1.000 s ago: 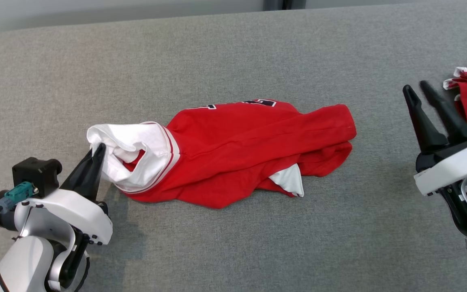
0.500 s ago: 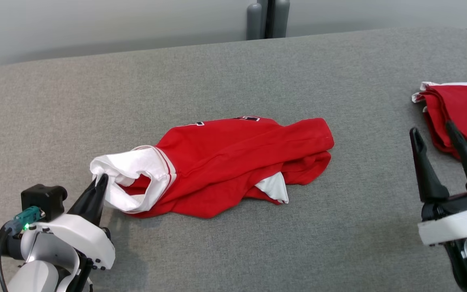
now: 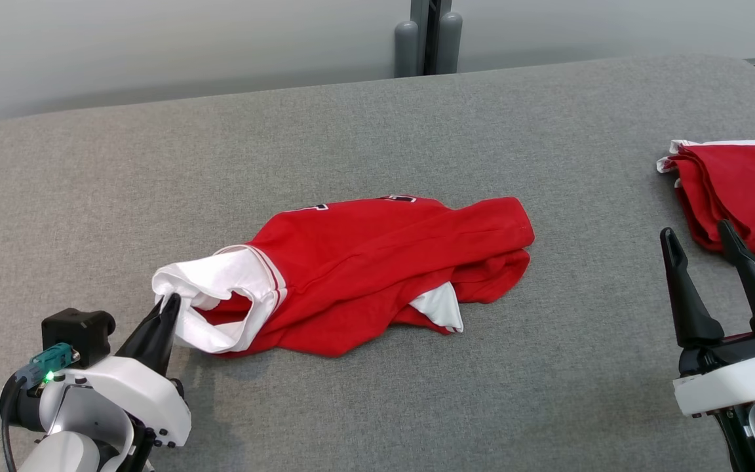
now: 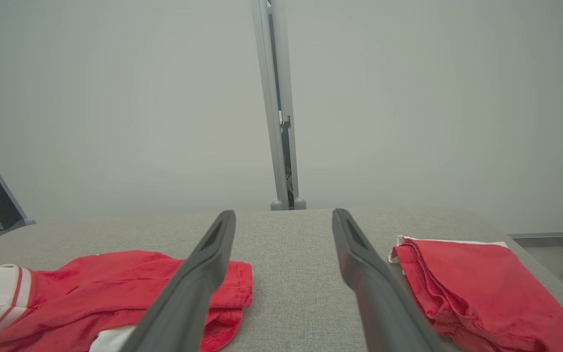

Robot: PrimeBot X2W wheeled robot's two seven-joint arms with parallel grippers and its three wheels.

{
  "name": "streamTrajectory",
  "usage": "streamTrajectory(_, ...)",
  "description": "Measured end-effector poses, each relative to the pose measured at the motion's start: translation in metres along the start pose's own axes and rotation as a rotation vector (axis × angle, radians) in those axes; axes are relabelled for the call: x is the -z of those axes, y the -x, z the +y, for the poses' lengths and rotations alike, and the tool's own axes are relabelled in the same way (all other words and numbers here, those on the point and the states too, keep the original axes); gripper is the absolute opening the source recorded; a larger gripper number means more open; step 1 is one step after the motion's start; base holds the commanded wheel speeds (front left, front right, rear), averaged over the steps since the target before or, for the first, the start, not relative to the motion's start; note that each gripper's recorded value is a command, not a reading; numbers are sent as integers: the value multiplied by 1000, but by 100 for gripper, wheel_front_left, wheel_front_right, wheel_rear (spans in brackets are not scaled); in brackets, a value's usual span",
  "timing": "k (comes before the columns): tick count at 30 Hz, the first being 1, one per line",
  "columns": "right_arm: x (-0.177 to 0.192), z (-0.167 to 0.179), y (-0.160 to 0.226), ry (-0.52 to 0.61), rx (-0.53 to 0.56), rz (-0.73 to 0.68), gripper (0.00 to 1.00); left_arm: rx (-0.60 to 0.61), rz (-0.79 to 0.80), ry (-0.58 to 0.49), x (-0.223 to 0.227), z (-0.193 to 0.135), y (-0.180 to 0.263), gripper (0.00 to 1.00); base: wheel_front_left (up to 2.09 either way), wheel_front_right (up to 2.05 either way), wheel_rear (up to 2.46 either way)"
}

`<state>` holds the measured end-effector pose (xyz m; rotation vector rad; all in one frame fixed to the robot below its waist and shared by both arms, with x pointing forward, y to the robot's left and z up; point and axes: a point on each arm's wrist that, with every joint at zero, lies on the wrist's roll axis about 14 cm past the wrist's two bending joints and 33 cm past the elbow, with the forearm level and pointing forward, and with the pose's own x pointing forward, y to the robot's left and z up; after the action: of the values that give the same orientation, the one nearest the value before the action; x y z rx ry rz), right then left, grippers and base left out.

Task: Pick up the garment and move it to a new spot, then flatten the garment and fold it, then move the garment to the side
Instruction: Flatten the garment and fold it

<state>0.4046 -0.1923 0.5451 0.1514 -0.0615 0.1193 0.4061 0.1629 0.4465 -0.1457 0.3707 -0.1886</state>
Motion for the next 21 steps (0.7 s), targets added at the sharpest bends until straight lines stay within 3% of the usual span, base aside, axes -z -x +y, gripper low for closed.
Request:
streamTrajectory(13, 9, -4, -16, -25, -15, 42, 100, 1, 6, 3, 1, 0, -3, 0, 0, 0, 0)
streamTrajectory(21, 66, -4, -50, -37, -88, 256, 100, 9, 8, -1, 0, 2, -18, 0, 0, 0, 0)
